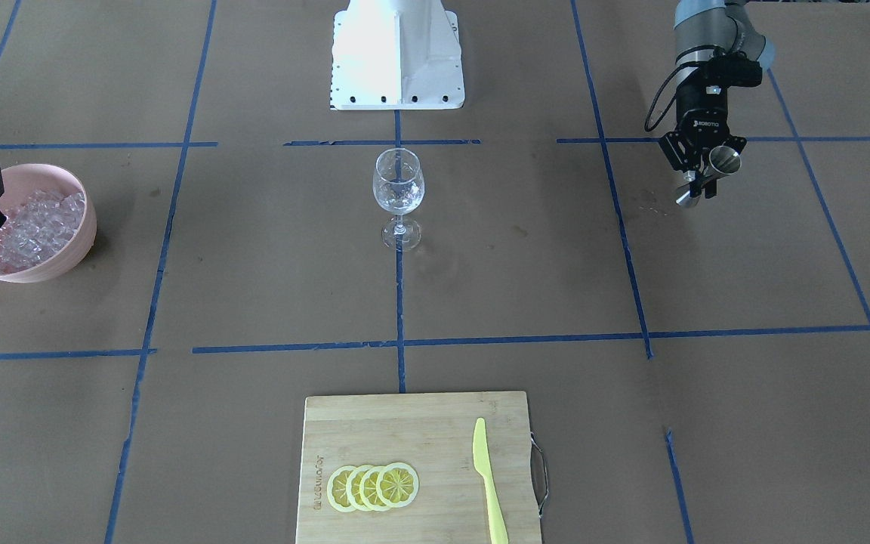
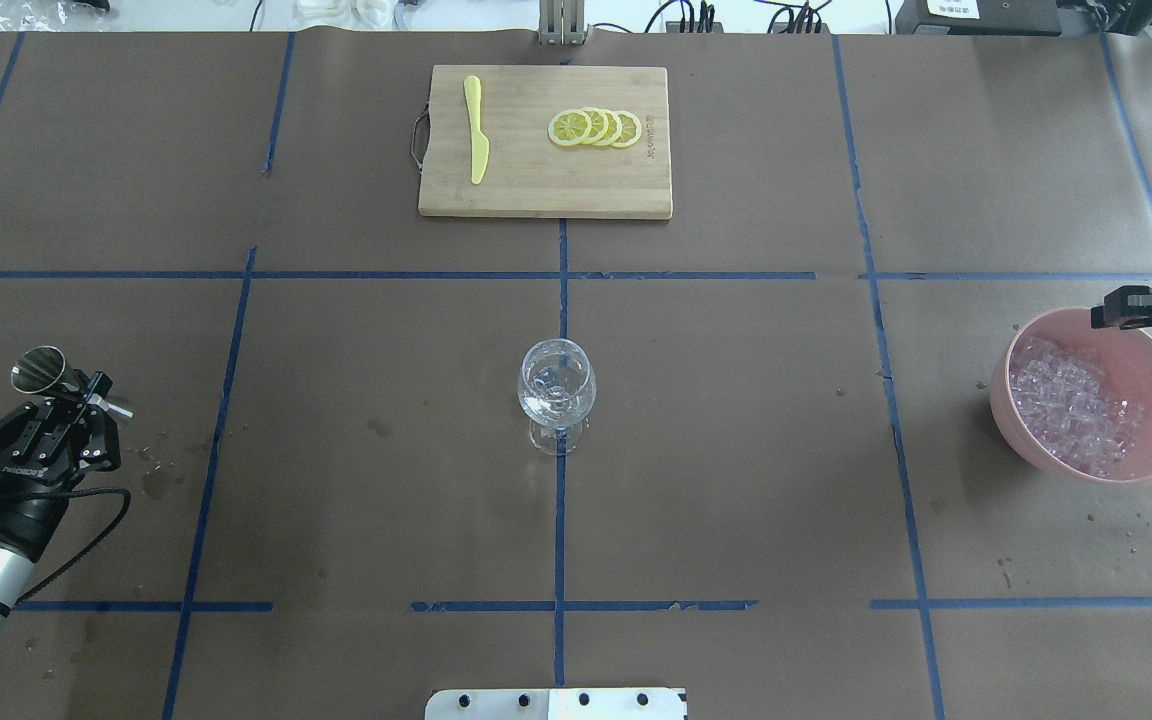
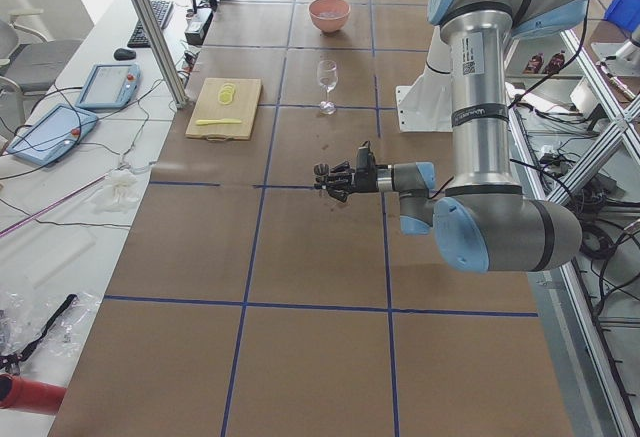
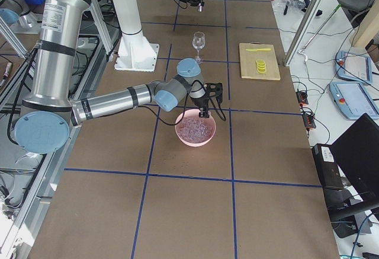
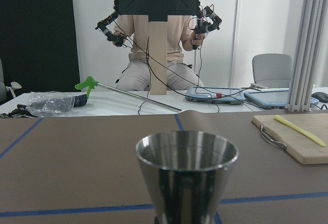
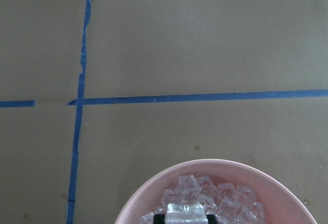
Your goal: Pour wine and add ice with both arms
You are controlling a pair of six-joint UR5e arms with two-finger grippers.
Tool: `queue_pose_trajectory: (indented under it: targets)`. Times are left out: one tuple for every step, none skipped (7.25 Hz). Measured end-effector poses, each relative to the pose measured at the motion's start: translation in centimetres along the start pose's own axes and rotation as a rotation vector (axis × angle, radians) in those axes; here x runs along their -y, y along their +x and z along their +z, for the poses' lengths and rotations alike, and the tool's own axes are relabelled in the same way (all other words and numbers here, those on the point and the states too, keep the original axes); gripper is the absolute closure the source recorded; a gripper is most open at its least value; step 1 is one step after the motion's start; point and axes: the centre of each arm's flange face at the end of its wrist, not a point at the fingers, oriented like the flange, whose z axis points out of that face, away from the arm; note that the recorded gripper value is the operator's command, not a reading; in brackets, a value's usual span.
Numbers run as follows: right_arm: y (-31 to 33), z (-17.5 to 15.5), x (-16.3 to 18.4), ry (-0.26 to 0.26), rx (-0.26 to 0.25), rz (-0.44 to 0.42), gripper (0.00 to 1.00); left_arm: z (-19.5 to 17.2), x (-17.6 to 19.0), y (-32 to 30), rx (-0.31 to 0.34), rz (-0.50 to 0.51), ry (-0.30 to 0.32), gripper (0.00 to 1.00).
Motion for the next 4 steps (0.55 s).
queue_pose_trajectory:
  targets:
    - [-1.4, -1.2, 0.3, 0.021, 0.028, -0.016, 1.00, 0.4, -0.8, 0.8, -0.001, -0.008, 0.000, 1.00]
    - [-2.9, -2.8, 0.3, 0.038, 0.065, -0.035, 1.00, 0.9, -1.9, 1.8, -0.001, -0.007, -0.001, 1.00]
    - [-4.1, -4.3, 0.2, 0.044, 0.101, -0.048, 1.00, 1.5, -3.1, 2.9, 0.003, 0.001, -0.002, 1.00]
    - [-5.1, -5.2, 0.1, 0.044, 0.131, -0.049, 1.00, 1.9, -4.2, 3.3, 0.008, 0.014, -0.004, 1.00]
